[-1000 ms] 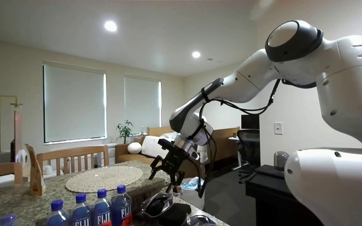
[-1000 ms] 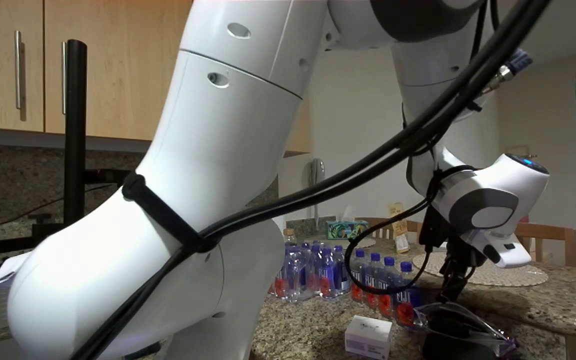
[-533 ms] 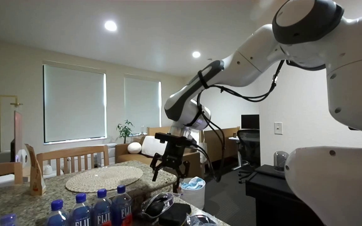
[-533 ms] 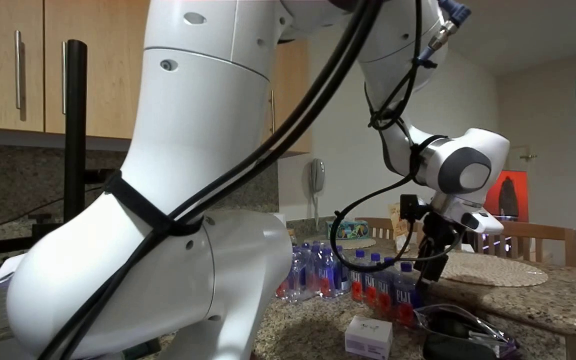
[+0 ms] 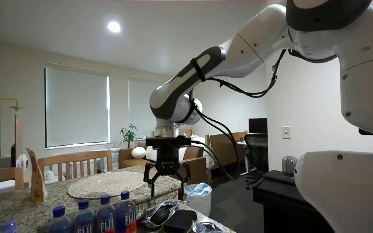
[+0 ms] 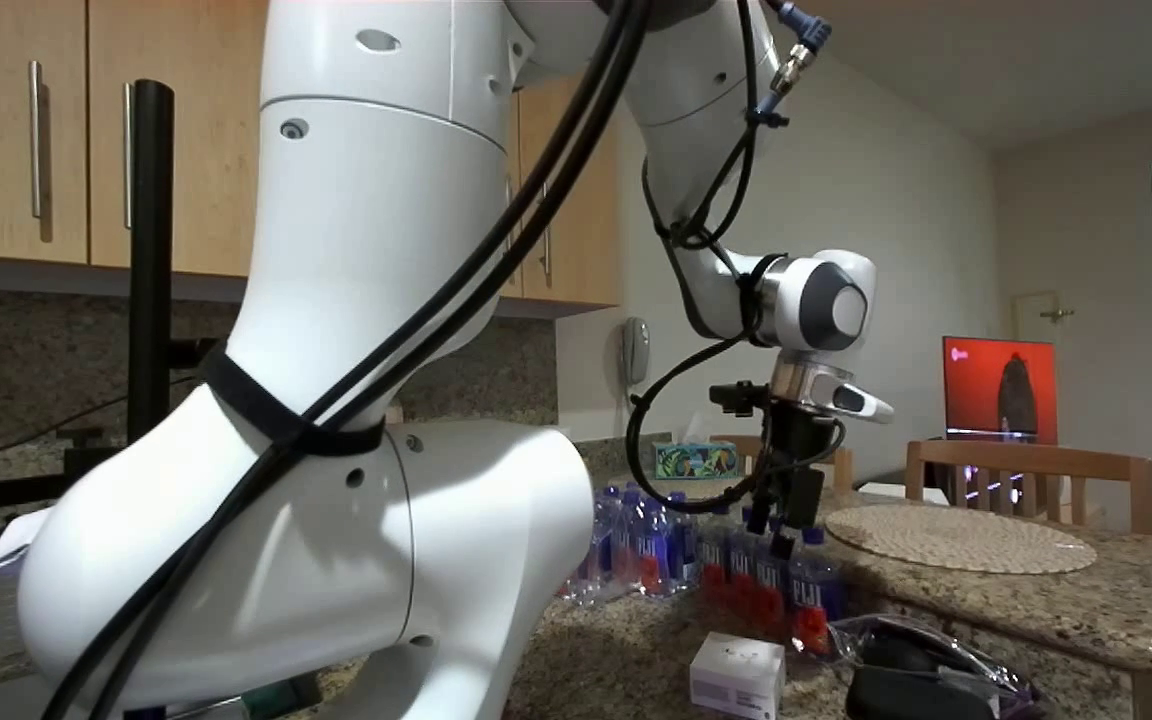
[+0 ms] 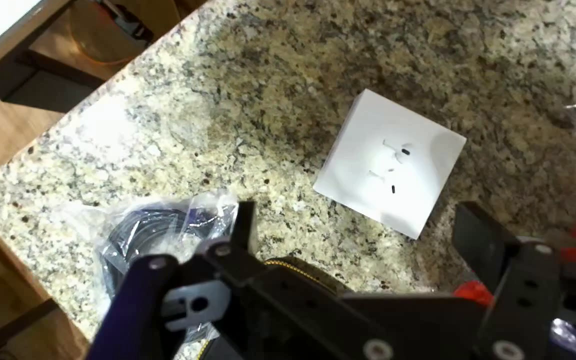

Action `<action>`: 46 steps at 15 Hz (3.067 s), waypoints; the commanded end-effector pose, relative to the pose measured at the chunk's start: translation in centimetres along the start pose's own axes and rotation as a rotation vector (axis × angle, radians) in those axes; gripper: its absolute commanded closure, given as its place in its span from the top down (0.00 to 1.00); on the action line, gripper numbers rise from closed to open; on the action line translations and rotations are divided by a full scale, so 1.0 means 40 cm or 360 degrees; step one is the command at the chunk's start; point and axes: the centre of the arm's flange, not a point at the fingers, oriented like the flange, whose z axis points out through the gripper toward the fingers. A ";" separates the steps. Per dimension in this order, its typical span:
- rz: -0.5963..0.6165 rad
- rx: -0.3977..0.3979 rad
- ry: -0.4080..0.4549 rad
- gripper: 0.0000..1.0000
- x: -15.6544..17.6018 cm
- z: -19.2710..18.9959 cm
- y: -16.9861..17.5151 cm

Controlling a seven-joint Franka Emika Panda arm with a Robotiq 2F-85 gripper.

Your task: Put the black object in the purse

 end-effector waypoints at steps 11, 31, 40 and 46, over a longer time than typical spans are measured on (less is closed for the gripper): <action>-0.0896 -0.0790 0.0762 1.00 -0.426 0.033 -0.053; -0.1047 0.0120 0.0342 1.00 -0.258 0.004 -0.031; -0.1028 0.0033 0.0357 1.00 -0.268 0.023 -0.060; -0.1026 0.0032 0.0356 1.00 -0.266 0.023 -0.060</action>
